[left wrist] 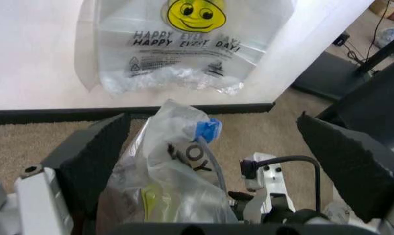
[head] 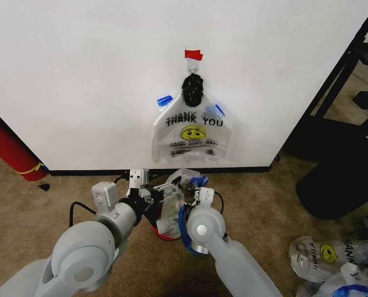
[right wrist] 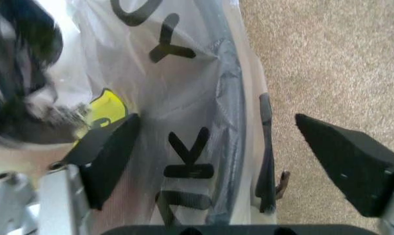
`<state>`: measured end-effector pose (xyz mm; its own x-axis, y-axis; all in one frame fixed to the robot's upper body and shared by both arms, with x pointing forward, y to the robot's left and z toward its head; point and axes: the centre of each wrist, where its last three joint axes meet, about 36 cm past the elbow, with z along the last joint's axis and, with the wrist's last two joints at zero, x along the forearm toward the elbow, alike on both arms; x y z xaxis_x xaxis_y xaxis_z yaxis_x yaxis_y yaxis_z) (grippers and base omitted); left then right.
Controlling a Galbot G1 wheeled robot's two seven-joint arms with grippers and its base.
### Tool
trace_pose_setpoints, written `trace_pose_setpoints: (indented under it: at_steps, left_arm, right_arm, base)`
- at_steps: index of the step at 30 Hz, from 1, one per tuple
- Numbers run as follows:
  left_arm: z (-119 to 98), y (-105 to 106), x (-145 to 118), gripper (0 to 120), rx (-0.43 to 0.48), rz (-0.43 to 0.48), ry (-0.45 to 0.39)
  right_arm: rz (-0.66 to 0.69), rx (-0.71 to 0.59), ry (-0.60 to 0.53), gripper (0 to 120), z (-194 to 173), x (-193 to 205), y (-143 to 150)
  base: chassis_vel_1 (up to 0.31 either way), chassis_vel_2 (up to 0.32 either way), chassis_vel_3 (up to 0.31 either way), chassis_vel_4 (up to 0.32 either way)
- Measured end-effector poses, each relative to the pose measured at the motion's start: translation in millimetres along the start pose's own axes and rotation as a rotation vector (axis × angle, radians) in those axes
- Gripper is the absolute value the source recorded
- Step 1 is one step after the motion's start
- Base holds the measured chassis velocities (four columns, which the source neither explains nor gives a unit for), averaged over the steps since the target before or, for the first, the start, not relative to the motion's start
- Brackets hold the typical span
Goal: Pick up the garbage bag from the wall and place it over the trash bin.
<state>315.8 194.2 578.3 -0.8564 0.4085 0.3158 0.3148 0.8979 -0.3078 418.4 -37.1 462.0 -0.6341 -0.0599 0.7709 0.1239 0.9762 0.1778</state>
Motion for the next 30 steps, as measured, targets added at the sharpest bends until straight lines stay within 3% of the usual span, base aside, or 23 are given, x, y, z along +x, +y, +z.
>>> trace_pose_setpoints:
  at_steps: [3,23,26,30]
  left_arm:
    - [0.1,0.1,-0.1,100,0.000,0.000,0.001]
    - [3.3,-0.7,0.3,100,0.006,0.003,0.014]
    - [2.9,-0.7,0.3,100,0.005,0.003,0.013]
    - [1.5,-0.7,0.0,100,0.000,0.006,0.015]
  right_arm:
    - [0.001,-0.005,0.012,85,-2.1,-2.2,-0.2]
    - [0.013,-0.028,0.034,8,-1.4,-7.7,4.9]
    - [0.002,-0.051,0.027,1,-0.4,-7.6,3.4]
    - [-0.056,-0.120,-0.008,0,2.2,-0.6,0.6]
  base:
    - [0.000,0.000,0.000,0.000]
    - [0.000,0.000,0.000,0.000]
    - [0.000,0.000,0.000,0.000]
    - [0.000,0.000,0.000,0.000]
